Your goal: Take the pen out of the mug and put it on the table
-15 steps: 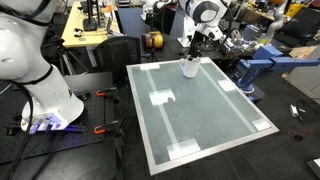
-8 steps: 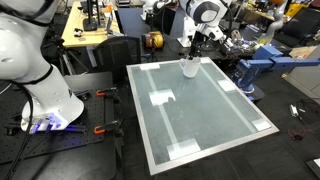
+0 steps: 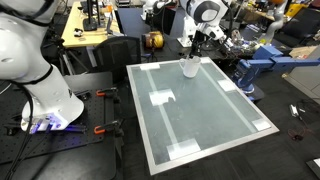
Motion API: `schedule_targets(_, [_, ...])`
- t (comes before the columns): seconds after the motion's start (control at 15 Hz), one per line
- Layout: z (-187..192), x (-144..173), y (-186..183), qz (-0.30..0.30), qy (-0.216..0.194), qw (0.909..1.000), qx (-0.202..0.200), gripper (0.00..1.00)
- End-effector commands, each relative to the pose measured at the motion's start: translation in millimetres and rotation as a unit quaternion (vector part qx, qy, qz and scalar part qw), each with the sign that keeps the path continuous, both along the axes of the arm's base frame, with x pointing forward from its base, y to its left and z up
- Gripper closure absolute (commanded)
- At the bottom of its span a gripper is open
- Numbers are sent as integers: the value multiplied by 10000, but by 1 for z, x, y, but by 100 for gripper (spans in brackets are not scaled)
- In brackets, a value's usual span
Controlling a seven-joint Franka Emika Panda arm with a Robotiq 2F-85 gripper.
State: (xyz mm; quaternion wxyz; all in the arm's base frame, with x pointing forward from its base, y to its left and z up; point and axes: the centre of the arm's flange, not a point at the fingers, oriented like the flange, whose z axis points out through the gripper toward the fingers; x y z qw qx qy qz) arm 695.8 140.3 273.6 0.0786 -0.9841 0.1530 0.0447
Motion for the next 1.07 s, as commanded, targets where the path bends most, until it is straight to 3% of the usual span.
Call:
schedule_targets(0.0, [5,4,1,53,77,9999,74,79])
schedule_targets(1.0, [5,-6,6,104,187,9998,62,79])
